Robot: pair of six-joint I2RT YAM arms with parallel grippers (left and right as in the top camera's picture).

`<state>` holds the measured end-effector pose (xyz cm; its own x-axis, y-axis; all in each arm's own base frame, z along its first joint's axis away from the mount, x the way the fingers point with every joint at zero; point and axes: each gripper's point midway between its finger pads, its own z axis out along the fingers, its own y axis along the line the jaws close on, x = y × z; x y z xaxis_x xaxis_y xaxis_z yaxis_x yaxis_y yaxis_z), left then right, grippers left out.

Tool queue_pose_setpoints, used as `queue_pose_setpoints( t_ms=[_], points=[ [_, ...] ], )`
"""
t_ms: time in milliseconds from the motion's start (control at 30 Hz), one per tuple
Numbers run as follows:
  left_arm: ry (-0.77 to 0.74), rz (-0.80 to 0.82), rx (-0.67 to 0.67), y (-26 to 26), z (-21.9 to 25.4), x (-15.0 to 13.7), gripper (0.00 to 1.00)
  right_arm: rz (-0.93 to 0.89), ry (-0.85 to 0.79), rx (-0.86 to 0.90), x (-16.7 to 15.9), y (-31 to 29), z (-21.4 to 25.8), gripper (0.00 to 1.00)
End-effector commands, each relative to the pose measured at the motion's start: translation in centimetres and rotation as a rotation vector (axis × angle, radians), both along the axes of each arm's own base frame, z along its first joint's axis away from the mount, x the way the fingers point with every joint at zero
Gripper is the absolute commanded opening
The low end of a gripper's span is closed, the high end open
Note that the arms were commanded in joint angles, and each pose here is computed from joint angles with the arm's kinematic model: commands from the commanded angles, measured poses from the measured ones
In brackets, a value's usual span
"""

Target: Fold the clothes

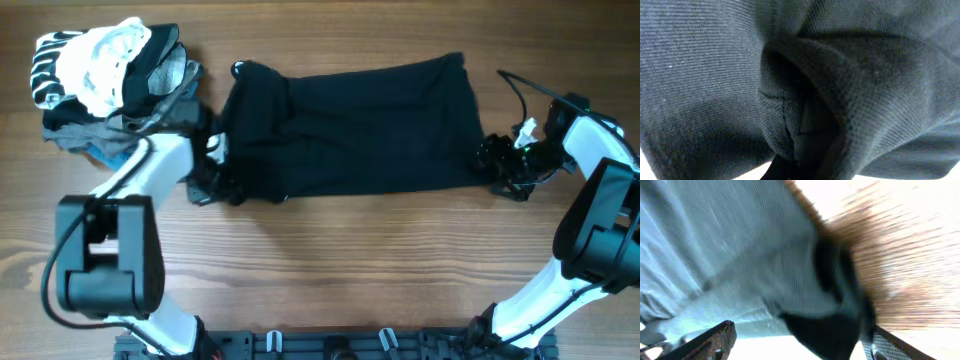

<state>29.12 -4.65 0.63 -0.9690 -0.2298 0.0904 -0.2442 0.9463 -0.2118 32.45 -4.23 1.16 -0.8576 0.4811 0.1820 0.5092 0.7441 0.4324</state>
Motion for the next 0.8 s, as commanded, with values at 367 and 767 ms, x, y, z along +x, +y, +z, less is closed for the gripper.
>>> queue_pose_setpoints(
  t_ms=[367,767],
  points=[
    [0.13,0.039,0.029,1.8,3.2,-5.0,0.04,-0.231,0.169,-0.293,-7.0,-6.3,5.1,0.2],
    [-0.084,0.017,-0.022,0.9,11.4,1.3,0.65,-0.118,-0.223,-0.153,-1.9,-4.0,9.8,0.68]
  ],
)
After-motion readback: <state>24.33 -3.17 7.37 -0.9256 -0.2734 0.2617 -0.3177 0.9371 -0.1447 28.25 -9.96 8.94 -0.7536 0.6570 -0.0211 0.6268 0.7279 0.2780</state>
